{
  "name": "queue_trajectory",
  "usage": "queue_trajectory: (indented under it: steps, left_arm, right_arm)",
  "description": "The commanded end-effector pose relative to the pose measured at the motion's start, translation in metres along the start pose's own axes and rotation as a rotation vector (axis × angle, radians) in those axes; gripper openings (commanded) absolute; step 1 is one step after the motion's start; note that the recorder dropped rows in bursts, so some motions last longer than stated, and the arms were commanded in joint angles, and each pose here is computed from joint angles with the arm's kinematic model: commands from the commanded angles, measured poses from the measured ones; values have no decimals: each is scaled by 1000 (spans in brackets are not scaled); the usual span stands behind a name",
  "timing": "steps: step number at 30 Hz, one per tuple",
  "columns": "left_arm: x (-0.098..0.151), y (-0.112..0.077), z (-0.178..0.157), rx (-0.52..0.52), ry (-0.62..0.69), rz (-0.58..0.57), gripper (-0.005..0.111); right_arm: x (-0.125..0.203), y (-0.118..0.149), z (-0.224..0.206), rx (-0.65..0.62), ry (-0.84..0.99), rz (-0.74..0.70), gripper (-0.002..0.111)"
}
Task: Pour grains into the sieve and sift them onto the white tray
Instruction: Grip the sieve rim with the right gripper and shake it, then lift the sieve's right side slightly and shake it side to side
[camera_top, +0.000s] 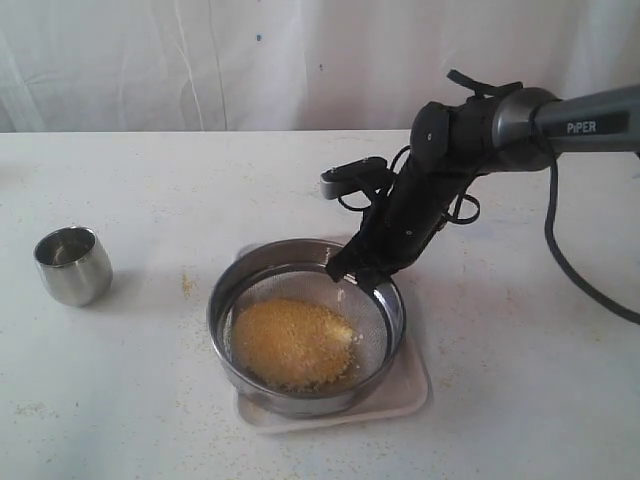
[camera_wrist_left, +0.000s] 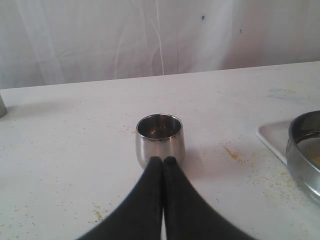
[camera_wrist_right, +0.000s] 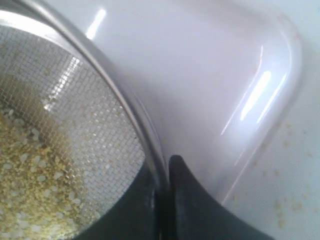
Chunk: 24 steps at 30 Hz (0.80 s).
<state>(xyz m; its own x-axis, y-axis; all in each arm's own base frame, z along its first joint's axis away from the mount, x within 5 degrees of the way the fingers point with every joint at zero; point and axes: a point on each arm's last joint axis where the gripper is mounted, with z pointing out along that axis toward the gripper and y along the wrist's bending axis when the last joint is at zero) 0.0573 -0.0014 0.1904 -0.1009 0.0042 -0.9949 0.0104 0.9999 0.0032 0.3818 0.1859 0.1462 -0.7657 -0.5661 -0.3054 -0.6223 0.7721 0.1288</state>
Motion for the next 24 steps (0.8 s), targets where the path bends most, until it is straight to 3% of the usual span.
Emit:
queue_trajectory:
  steps: [1,13,15,18,20,23,24]
  left_arm:
    - [1,0,0,-5,-2,2,0]
    - [1,0,0,-5,-2,2,0]
    - [1,0,0,-5,-2,2,0]
    - [1,0,0,-5,-2,2,0]
    - [1,0,0,-5,-2,2,0]
    - [1,0,0,-5,-2,2,0]
    - [1,0,0,-5,-2,2,0]
  right_arm:
    - [-10,2,-13,-9,2,17,0]
    - [-12,13,-51,-57,33,13,0]
    - [-15,3,-57,17,-16,-22,0]
    - [-14,-9,-58,43,-21,146,0]
    - [-8,1,-56,1,62,85,0]
    - [-13,-2,-56,51,6,52,0]
    - [-15,-8,-57,76,-31,106,0]
